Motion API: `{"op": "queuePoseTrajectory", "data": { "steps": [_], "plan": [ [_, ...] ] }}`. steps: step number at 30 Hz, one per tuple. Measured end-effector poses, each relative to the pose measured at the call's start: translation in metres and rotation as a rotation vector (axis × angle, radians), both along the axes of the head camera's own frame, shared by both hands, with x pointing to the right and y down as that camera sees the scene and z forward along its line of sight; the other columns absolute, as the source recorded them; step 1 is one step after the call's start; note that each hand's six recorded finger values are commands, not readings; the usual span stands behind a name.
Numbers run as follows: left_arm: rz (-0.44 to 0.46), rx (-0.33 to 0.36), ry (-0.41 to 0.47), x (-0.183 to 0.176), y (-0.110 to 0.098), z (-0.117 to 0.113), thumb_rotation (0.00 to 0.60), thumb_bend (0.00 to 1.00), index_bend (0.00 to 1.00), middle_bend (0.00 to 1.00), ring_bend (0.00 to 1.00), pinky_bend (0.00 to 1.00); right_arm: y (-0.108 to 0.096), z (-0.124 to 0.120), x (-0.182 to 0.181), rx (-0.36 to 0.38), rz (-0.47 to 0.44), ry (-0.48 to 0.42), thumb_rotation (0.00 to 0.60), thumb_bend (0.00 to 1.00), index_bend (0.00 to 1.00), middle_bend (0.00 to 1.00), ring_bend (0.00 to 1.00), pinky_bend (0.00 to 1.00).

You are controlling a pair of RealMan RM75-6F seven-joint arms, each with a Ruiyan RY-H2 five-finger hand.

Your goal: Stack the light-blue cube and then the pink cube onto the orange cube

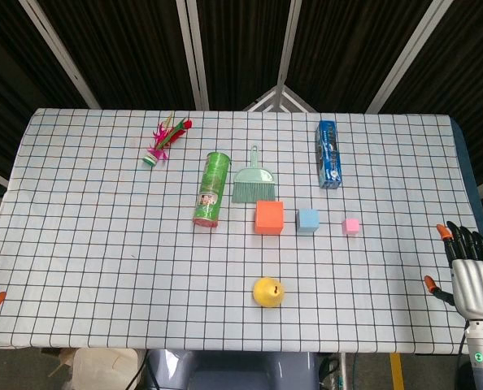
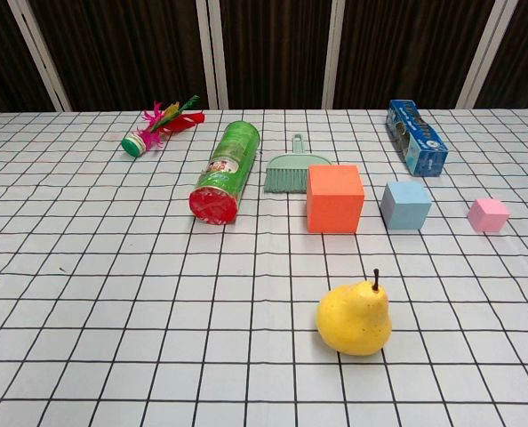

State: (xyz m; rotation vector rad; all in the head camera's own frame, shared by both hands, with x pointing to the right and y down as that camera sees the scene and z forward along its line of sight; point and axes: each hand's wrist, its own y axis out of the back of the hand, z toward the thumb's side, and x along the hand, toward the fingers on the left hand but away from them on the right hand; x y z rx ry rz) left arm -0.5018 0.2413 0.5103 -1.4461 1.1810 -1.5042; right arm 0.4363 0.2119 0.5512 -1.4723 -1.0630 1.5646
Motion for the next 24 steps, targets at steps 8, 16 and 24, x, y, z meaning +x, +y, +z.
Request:
{"op": "queuePoseTrajectory", "data": {
  "steps": [8,16,24],
  "plan": [
    [0.009,-0.016,-0.005,0.0027,0.0010,0.0032,0.600,0.16,0.10,0.00,0.00,0.00,0.0006,-0.0018,0.0011,0.004,0.006,0.005,0.600,0.31,0.00,0.06,0.02,0.06],
    [0.007,0.014,0.007,0.0035,0.0027,-0.0039,0.600,0.16,0.10,0.00,0.00,0.00,0.0003,-0.0059,-0.0010,0.018,0.005,-0.016,0.600,0.31,0.00,0.06,0.02,0.06],
    [-0.002,0.013,0.007,0.0003,0.0034,-0.0048,0.600,0.16,0.10,0.00,0.00,0.00,0.0006,-0.0054,-0.0017,0.017,0.009,-0.032,0.600,0.31,0.00,0.06,0.02,0.06]
  ]
}}
